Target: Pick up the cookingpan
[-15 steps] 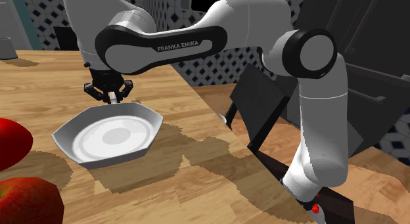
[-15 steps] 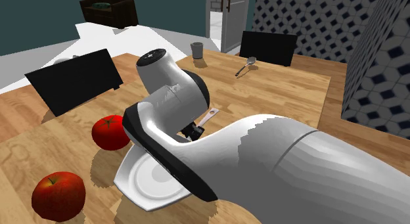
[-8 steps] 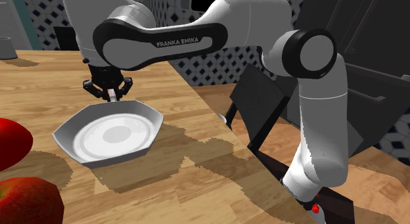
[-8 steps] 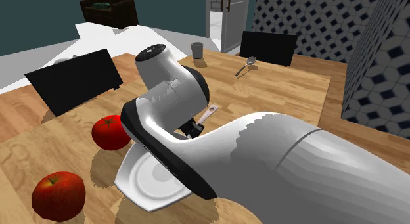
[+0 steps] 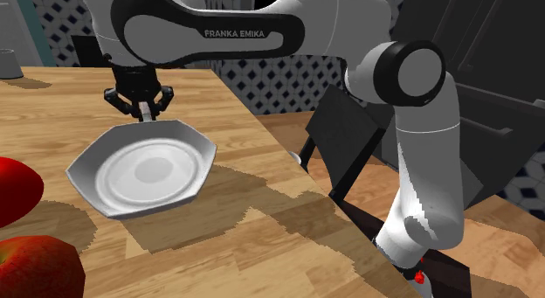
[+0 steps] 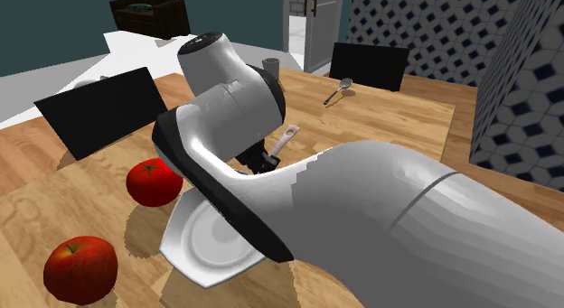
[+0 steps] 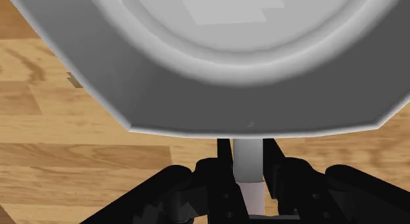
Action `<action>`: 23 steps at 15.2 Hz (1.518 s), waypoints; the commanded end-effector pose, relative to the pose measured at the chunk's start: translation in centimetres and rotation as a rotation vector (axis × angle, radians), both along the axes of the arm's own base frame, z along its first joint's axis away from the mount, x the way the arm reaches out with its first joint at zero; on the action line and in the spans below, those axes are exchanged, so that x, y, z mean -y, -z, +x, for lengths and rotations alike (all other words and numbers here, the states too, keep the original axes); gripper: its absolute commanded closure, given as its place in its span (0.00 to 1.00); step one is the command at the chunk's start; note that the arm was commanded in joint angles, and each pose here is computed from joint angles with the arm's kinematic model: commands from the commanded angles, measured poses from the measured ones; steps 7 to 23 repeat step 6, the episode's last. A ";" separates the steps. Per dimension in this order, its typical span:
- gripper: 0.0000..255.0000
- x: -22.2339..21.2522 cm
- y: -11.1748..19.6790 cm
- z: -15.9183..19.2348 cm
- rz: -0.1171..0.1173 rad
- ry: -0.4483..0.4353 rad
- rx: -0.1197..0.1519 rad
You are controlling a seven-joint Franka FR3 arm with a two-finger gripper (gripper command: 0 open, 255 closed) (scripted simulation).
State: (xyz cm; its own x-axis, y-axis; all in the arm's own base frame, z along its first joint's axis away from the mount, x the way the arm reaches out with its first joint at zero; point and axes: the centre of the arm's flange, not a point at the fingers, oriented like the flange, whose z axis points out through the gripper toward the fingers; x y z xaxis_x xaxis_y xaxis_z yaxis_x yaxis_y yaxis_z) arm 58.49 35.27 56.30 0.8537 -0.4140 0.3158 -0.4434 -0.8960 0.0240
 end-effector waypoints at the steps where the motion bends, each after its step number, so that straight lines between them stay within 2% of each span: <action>1: 1.00 0.2 -1.2 0.0 0.001 0.001 0.002; 5: 1.00 0.2 -2.8 0.0 0.001 0.001 0.002; 23: 1.00 0.2 -2.8 0.0 0.001 0.001 0.002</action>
